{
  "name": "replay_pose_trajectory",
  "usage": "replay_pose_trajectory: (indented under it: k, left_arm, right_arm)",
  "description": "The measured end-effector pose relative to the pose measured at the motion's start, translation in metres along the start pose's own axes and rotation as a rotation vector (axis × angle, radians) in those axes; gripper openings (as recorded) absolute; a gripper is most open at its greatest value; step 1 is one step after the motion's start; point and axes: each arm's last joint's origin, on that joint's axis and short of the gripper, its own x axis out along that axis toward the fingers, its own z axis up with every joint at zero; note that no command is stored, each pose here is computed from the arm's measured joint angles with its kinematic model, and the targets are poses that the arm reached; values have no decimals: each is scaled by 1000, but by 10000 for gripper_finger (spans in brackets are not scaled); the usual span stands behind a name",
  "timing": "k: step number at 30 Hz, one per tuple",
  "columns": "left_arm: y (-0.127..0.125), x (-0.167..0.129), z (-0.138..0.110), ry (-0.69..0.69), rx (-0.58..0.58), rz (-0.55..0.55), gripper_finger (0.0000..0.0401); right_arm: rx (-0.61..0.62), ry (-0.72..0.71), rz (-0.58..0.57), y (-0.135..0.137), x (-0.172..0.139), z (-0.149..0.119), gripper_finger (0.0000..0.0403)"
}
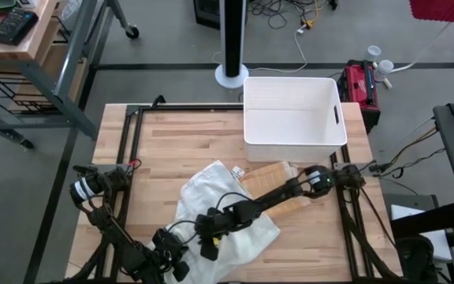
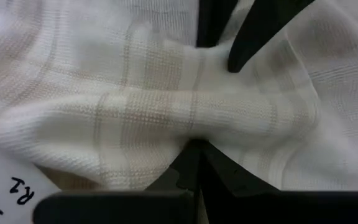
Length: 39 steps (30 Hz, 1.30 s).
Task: Fold towel
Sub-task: Fold the white checkered towel
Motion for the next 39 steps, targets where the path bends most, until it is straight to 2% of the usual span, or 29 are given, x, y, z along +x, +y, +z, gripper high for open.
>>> replay_pose_trajectory:
  k: [5,11,14,18,22,28,31,35,39]
  left_arm:
    - [-1,-7,-6,10,1,-18,0]
    - [-1,-16,-8,20,-21,-43,0]
    - [-7,-42,2,6,-52,-121,0]
    - [-16,-98,20,-138,-57,-290,0]
    - [-9,-148,36,-265,-40,-402,0]
    - [4,-198,52,-658,56,-489,0]
    - [6,-210,55,-724,152,-468,0]
    - [3,-215,60,-731,136,-467,0]
    - [2,-211,60,-737,148,-455,0]
  right_arm:
    - [-53,-62,39,21,-14,17,12]
    - [-87,-114,71,40,-24,29,8]
    - [-106,-148,71,45,-27,35,4]
    - [-105,-175,60,44,-27,39,3]
    - [-107,-242,88,45,-29,47,2]
    - [-101,-367,110,38,-33,65,1]
    - [-84,-412,123,31,-30,71,1]
    - [-67,-449,71,21,-23,71,0]
    - [-73,-495,98,18,-14,75,4]
